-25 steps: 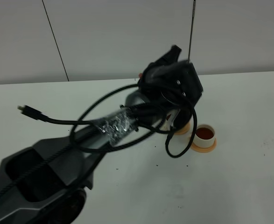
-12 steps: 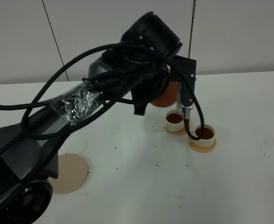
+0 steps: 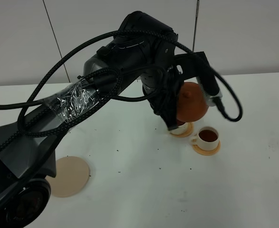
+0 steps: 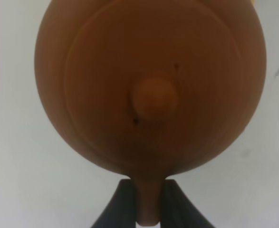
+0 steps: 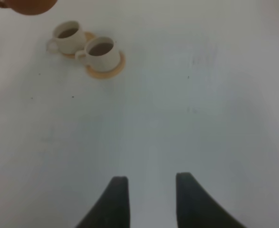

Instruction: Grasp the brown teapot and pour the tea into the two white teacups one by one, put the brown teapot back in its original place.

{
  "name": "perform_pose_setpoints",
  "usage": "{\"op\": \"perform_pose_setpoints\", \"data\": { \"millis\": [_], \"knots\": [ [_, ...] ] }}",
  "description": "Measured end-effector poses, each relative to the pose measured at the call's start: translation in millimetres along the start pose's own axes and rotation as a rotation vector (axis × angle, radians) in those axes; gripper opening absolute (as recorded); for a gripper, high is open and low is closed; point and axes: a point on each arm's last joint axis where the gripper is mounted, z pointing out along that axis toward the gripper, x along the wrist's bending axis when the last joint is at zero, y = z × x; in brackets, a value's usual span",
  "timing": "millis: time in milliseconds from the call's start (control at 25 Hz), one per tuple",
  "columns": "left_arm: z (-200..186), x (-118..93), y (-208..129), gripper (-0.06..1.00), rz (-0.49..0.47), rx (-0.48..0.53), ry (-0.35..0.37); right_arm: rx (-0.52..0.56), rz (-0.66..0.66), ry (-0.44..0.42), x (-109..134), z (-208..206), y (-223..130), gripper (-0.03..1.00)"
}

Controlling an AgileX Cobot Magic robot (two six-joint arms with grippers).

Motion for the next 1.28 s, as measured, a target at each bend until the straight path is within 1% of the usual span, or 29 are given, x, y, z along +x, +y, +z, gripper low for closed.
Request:
{"op": "perform_pose_setpoints", "data": {
  "millis": [120, 200, 320, 360, 480, 640, 1000, 1120, 1280],
  "knots": [
    [0.0, -2.8, 1.9, 0.17, -0.136, -0.019, -0.032, 0.000, 0.000, 0.000, 0.0, 0.0, 0.0, 0.24],
    [0.0, -3.7, 2.5, 0.17, -0.249, -0.023, -0.044, 0.000, 0.000, 0.000, 0.0, 0.0, 0.0, 0.24],
    [-0.1, -4.3, 2.9, 0.17, -0.390, -0.023, -0.053, 0.000, 0.000, 0.000, 0.0, 0.0, 0.0, 0.24],
    [-0.1, -4.3, 2.9, 0.17, -0.426, -0.022, -0.054, 0.000, 0.000, 0.000, 0.0, 0.0, 0.0, 0.24],
    [-0.1, -5.1, 3.5, 0.17, -0.491, -0.024, -0.064, 0.000, 0.000, 0.000, 0.0, 0.0, 0.0, 0.24],
    [0.4, -8.5, 5.3, 0.17, -0.515, -0.035, -0.104, 0.000, 0.000, 0.000, 0.0, 0.0, 0.0, 0.24],
    [20.5, -24.1, -3.1, 0.17, -0.513, 0.045, -0.177, 0.000, 0.000, 0.000, 0.0, 0.0, 0.0, 0.24],
    [16.9, -24.9, -10.1, 0.17, -0.517, 0.060, -0.183, 0.000, 0.000, 0.000, 0.0, 0.0, 0.0, 0.24],
    [15.3, -19.0, -19.7, 0.17, -0.528, 0.070, -0.185, 0.000, 0.000, 0.000, 0.0, 0.0, 0.0, 0.24]
  ]
}}
